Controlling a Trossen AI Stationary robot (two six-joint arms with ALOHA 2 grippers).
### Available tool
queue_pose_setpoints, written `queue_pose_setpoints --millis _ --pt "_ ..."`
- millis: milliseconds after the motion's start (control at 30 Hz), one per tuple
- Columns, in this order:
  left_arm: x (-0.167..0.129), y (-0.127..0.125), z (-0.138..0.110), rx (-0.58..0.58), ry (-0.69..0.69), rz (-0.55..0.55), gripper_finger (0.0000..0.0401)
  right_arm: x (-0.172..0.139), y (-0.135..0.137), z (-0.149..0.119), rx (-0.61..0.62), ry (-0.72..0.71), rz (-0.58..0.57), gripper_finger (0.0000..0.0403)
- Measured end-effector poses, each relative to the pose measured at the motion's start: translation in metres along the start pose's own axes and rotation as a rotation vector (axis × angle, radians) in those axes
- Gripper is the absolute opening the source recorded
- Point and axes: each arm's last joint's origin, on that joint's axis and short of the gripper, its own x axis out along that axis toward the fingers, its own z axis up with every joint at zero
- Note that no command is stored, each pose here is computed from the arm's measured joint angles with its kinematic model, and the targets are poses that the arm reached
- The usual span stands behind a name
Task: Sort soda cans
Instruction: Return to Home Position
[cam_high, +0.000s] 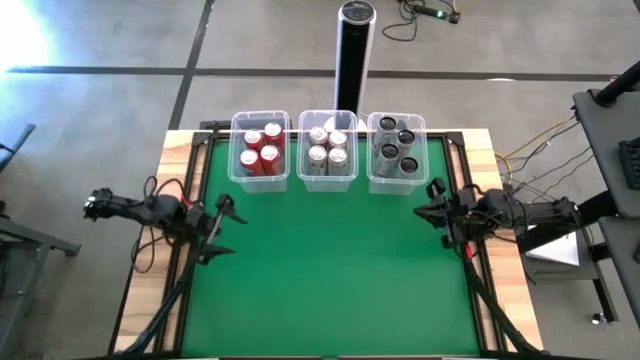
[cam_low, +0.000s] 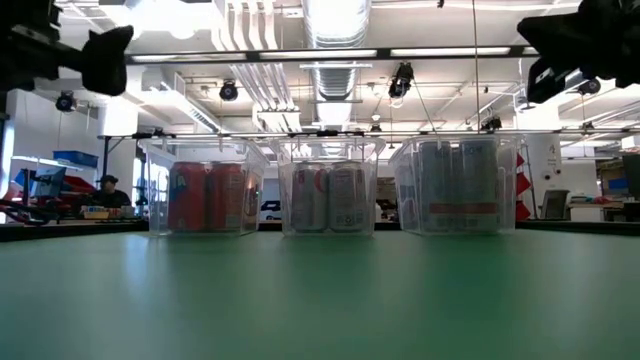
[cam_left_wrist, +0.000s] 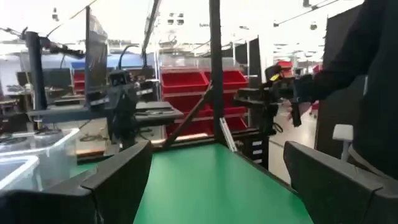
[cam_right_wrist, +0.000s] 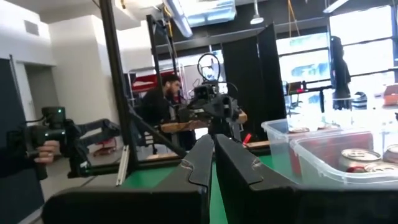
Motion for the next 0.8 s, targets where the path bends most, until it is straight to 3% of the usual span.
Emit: queue_pose_setpoints --millis 267,533,800 --pt "-0.002 0.013 -0.009 -0.016 0.097 0.127 0.0348 0.0 -0.001 -0.004 0.079 0.038 -0.021 0.0013" --pt "-0.003 0.014 -0.015 -0.062 0.153 0.152 0.0348 0.0 -0.002 -0.013 -0.024 0.132 -0.039 0.0013" --pt "-0.002 0.014 -0.015 -0.086 0.176 0.155 0.0348 -0.002 -0.004 -0.021 0.046 0.213 -0.055 0.0013"
